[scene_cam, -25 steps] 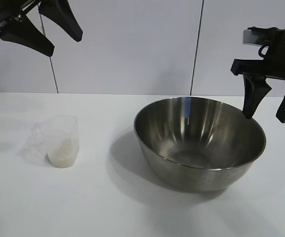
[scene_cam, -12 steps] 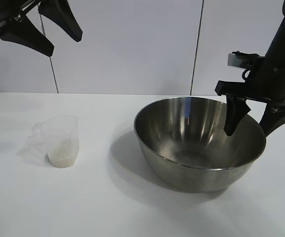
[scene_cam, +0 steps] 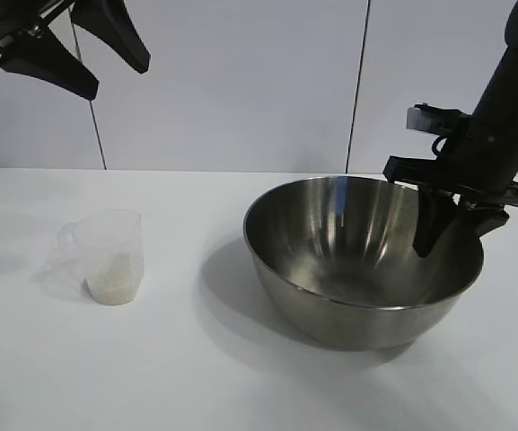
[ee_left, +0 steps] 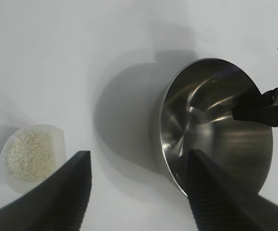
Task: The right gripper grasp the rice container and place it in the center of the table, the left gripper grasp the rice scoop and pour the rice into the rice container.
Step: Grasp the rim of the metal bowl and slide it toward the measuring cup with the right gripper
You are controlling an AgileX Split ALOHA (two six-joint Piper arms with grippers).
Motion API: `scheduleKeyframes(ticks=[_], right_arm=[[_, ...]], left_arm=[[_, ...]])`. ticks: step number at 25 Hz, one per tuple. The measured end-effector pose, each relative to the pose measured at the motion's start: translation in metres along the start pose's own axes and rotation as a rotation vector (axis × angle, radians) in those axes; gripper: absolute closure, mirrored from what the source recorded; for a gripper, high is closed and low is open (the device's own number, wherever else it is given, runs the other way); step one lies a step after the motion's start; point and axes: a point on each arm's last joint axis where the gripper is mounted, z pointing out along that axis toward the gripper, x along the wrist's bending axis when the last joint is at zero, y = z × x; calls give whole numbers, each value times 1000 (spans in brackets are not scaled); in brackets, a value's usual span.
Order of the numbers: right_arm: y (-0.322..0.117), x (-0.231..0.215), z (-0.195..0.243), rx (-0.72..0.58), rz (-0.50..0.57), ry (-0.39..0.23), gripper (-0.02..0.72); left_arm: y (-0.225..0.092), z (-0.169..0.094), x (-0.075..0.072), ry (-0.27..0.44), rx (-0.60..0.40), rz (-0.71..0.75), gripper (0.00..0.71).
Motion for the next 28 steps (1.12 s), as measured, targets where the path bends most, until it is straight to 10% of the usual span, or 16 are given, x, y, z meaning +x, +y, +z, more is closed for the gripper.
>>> scheduleKeyframes(ticks=[28], right_arm=[[1, 40, -16, -71, -97, 151, 694]], left_arm=[[0, 0, 0, 0, -1, 0, 287]])
